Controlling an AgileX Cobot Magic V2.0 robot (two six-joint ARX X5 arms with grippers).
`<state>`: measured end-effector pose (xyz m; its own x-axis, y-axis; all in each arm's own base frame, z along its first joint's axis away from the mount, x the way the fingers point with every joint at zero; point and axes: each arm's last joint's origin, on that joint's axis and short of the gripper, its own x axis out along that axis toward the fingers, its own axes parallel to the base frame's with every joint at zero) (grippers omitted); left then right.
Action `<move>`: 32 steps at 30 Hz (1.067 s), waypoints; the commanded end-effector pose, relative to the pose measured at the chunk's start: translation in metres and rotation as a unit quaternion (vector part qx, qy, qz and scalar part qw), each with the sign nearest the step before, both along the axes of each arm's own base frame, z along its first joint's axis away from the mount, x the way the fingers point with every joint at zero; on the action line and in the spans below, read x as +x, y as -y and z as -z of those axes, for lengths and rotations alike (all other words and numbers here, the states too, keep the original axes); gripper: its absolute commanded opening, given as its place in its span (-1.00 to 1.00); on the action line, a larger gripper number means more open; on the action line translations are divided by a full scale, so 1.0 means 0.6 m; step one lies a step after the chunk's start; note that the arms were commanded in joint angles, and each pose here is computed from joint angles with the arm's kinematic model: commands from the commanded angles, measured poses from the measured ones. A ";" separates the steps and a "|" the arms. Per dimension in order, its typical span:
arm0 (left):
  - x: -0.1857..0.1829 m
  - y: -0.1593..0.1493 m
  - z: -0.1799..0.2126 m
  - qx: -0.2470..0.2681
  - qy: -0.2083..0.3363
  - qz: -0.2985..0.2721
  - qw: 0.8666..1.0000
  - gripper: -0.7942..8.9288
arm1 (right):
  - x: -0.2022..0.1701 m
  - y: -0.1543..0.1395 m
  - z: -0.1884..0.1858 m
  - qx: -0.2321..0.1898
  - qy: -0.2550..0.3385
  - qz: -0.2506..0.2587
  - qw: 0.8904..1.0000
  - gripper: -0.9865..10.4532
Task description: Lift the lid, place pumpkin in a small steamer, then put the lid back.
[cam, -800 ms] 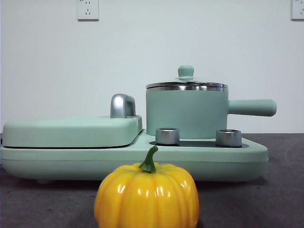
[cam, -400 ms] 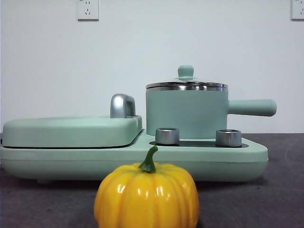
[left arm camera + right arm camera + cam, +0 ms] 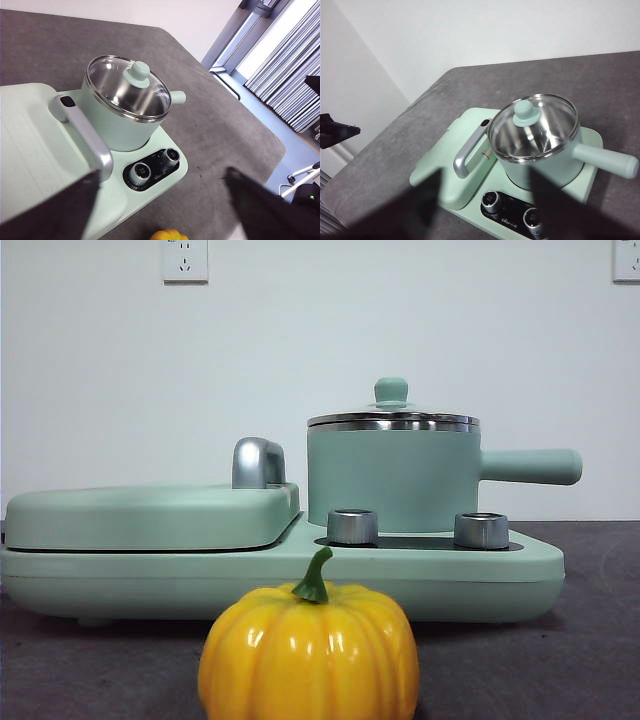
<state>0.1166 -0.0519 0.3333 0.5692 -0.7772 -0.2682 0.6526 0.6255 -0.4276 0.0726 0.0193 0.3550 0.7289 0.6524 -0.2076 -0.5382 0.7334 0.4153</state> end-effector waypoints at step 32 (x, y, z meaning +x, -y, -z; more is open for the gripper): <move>0.322 0.302 -0.028 0.185 0.084 0.078 0.976 0.16 | -0.001 0.000 -0.005 -0.003 0.003 -0.001 1.000 0.07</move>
<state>0.3070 -0.2260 0.3470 0.5053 -0.7181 -0.4786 0.7824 0.6152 -0.0968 0.0723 0.0193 0.3540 0.7268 0.6521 -0.2158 -0.5331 0.7336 0.4214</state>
